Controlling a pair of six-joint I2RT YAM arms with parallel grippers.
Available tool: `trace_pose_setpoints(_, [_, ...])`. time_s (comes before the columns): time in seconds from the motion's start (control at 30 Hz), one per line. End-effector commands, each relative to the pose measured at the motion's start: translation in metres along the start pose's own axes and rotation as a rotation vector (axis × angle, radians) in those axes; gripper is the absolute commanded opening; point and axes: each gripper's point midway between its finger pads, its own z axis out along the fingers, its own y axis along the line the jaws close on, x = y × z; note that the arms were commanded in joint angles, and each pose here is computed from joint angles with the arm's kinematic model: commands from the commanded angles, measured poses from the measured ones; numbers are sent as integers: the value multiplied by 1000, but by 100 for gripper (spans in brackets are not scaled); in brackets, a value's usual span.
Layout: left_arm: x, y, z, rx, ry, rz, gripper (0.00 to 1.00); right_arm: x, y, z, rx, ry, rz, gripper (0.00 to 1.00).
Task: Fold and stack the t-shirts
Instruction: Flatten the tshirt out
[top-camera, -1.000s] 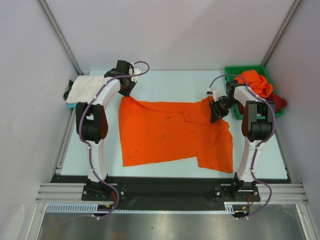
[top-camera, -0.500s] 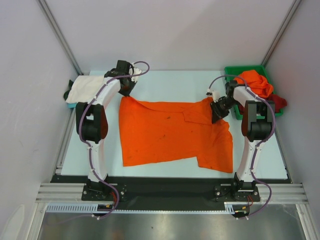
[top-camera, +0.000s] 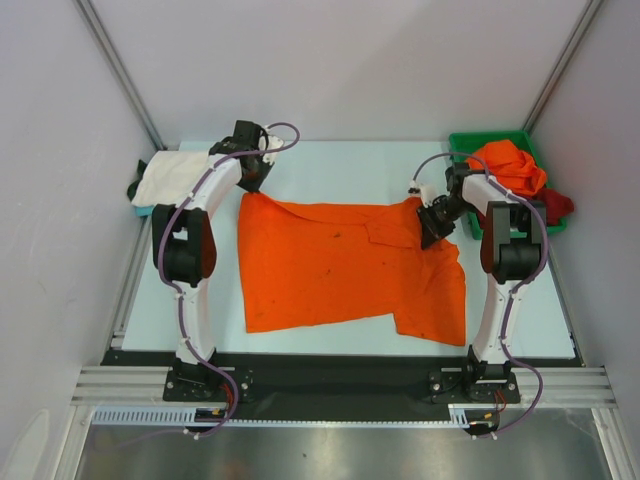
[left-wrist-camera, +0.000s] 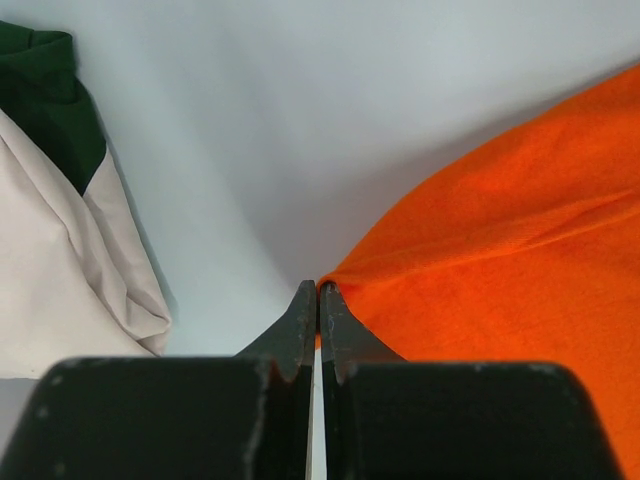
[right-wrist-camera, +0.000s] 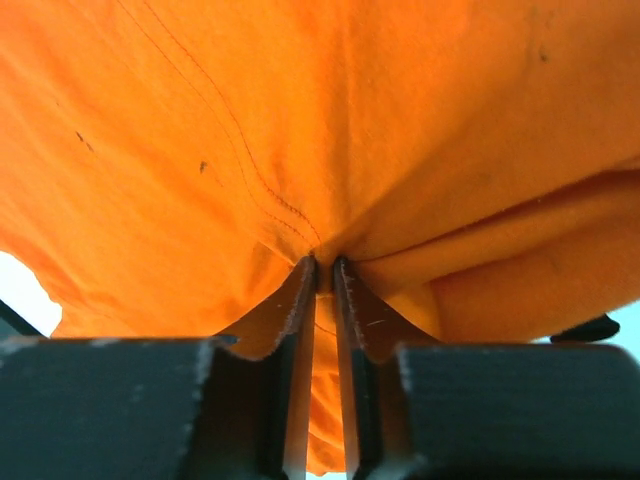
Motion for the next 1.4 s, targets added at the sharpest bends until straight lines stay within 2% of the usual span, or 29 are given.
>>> trace_pose_setpoints(0.0, [-13, 3, -11, -29, -46, -9, 0, -8, 6, -5, 14, -21, -21, 15])
trace_pose_setpoints(0.2, [-16, 5, -15, -38, -56, 0, 0, -31, 4, -25, 69, -82, -75, 12])
trace_pose_setpoints(0.33, [-20, 7, -16, -40, -65, -2, 0, -54, -4, -44, 133, -129, -94, 19])
trace_pose_setpoints(0.4, [-21, 6, -16, -38, -67, -1, 0, -62, -9, -49, 153, -143, -90, 18])
trace_pose_setpoints(0.53, [-25, 5, -18, -37, -76, 2, 0, -62, -11, -47, 156, -140, -79, 1])
trace_pose_setpoints(0.73, [-28, 6, -22, -42, -87, 3, 0, -69, -5, -61, 171, -182, -84, 0])
trace_pose_setpoints(0.87, [-36, 16, -34, -82, -112, 20, 0, -112, -6, -112, 264, -317, -104, 0])
trace_pose_setpoints(1.03, [-63, 17, -76, -86, -228, 49, 0, -169, -7, -187, 396, -539, -122, 0])
trace_pose_setpoints(1.07, [-67, 16, -85, -85, -250, 53, 0, -170, -16, -204, 423, -569, -104, 0])
trace_pose_setpoints(1.2, [-87, 7, -131, -90, -348, 71, 0, -194, 7, -260, 479, -701, -136, 0])
trace_pose_setpoints(1.37, [-98, 6, -217, -124, -499, 76, 0, -200, 38, -317, 549, -821, -176, 0])
